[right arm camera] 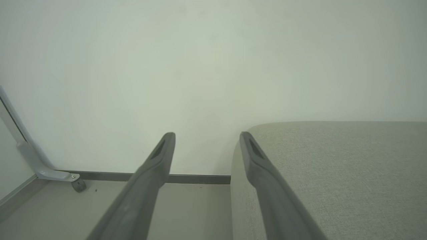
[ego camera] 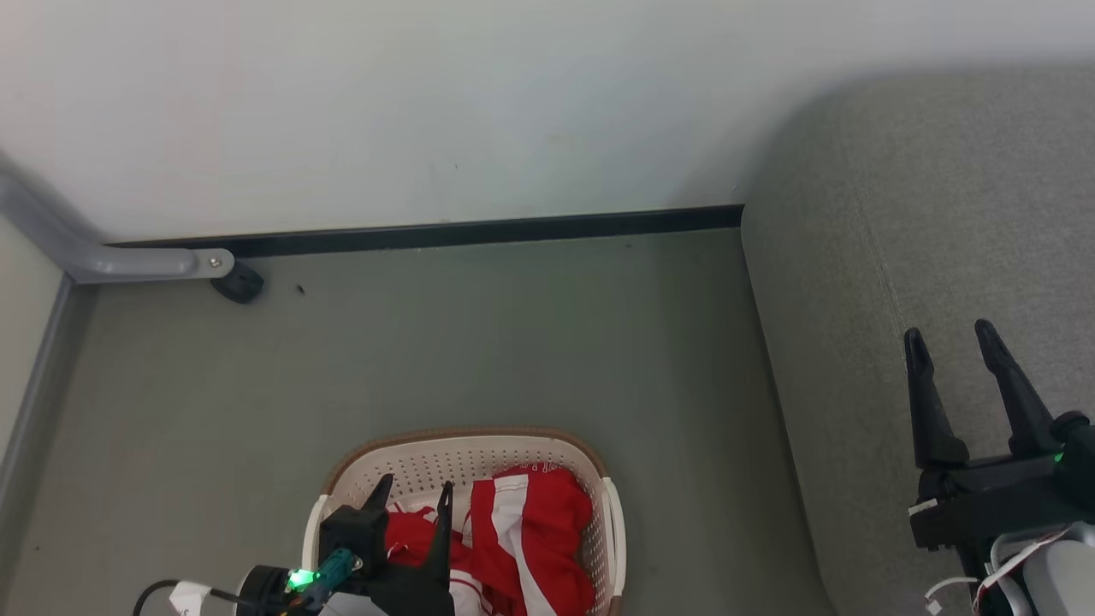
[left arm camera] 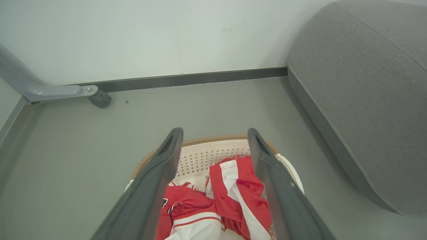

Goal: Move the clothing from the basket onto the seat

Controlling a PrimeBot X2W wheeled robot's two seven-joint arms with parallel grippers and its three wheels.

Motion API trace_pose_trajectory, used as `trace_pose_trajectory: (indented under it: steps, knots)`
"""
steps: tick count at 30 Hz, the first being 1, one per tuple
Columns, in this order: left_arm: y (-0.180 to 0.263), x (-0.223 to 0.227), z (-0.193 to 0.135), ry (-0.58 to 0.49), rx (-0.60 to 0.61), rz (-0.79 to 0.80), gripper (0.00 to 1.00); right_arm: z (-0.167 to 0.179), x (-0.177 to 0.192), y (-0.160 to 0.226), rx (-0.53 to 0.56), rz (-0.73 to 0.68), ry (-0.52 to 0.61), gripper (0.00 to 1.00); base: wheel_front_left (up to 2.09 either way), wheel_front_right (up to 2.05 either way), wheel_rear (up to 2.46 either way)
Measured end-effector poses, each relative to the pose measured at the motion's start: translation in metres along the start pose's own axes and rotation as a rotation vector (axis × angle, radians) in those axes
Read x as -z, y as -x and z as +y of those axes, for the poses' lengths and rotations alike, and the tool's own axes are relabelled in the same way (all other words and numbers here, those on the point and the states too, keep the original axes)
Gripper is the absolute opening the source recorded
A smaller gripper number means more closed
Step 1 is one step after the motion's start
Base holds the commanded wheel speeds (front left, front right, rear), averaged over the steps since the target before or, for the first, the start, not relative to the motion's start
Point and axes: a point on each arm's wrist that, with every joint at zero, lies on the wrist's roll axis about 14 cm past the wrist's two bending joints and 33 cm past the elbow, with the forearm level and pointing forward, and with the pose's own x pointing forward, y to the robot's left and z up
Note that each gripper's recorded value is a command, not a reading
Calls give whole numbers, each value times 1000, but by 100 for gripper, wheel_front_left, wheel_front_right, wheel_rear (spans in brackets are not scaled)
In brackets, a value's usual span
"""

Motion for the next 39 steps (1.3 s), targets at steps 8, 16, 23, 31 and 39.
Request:
trace_pose_trajectory:
  steps: [8, 16, 23, 31, 39]
  knots:
    - [-29, 29, -10, 0, 47, 121, 100, -5, 1, -21, 10, -20, -5, 100, 0, 0, 0]
    - [-58, 68, -32, 17, 124, 262, 100, -9, 7, -38, 26, -36, -19, 100, 0, 0, 0]
    - [-81, 107, -39, 26, 149, 393, 100, -14, 14, -51, 38, -44, -18, 100, 0, 0, 0]
    - [-101, 157, -41, 31, 148, 544, 100, -24, 37, -59, 71, -13, -15, 100, 0, 0, 0]
    - [-120, 202, -35, 29, 142, 657, 100, -43, 68, -57, 117, 59, 14, 100, 0, 0, 0]
